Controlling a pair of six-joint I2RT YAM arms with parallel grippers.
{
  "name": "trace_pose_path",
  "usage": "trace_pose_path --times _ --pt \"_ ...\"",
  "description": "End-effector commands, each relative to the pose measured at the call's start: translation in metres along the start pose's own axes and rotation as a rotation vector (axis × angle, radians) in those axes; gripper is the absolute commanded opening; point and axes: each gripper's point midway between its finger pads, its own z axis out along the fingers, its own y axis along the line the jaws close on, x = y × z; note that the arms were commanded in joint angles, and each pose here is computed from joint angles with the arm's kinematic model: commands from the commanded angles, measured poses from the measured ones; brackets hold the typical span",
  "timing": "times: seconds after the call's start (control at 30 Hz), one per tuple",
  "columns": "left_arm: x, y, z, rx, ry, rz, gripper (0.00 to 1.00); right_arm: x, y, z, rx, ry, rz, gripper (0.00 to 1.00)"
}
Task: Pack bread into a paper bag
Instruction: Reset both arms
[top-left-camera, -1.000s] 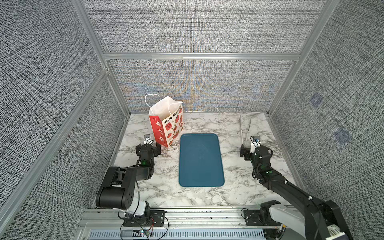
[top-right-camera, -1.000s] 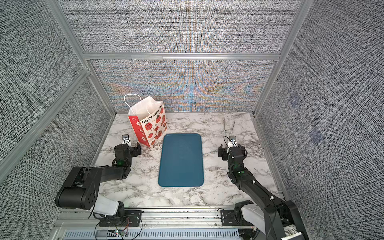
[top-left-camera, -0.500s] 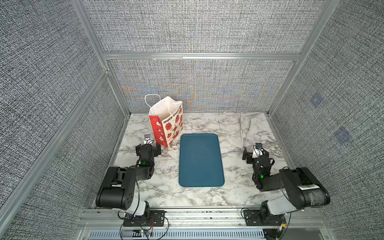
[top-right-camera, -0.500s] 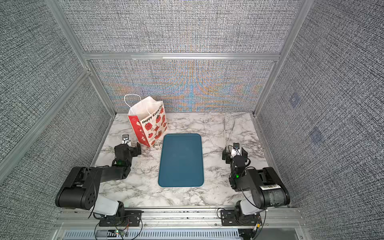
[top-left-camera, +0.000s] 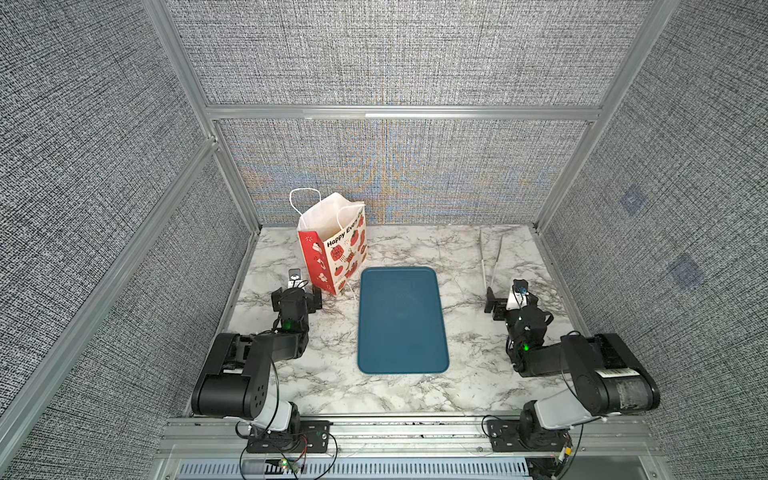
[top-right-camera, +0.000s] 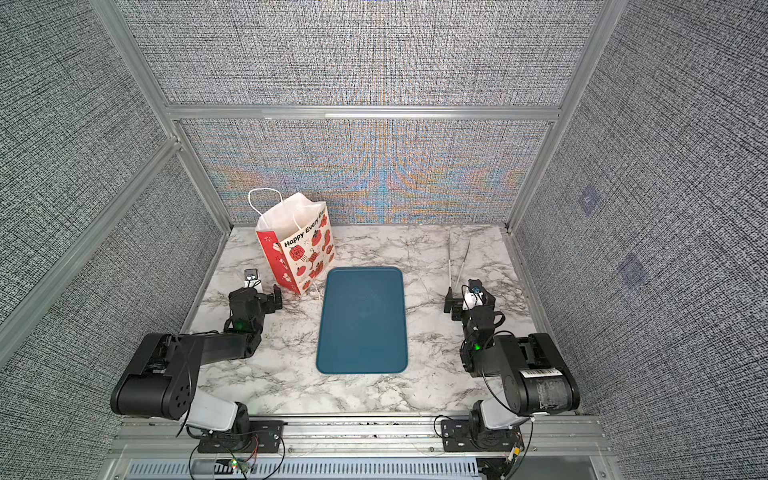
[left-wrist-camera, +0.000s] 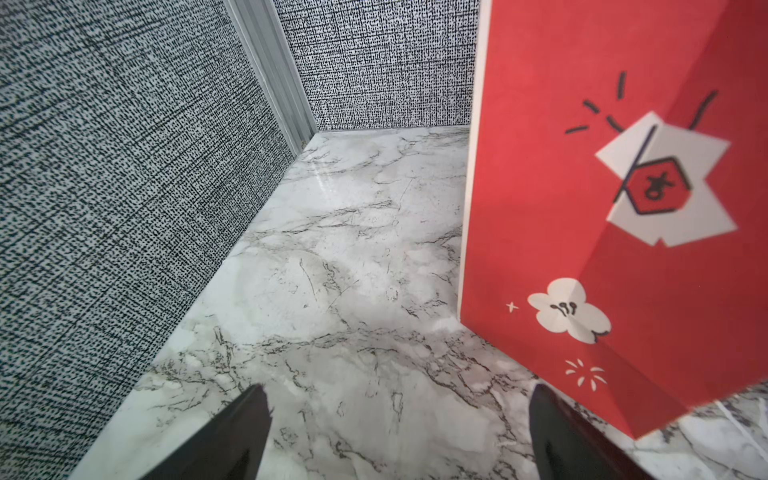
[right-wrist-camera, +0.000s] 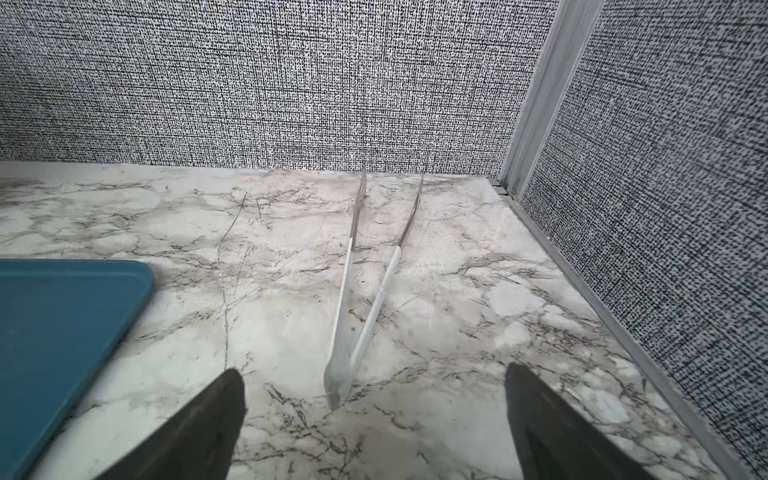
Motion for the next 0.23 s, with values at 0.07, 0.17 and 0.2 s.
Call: trace_pose_path --times 0.07,0.17,0.2 --pt "-0.0035 -0.0016 0.0012 0.011 -0.009 -0.011 0.99 -0.0059 0.0015 0.0022 -0.021 -0.018 0.016 0.99" --pt "-0.0042 -0.0009 -0.0003 0.013 -0.014 -0.013 0.99 -0.0057 0.0012 0.0026 -0.025 -0.016 0.018 0.99" --pt "-0.0037 -0.0013 -0.0003 0.014 -0.013 -0.012 0.99 -0.0061 0.0012 0.0027 -0.025 -0.017 0.018 0.99"
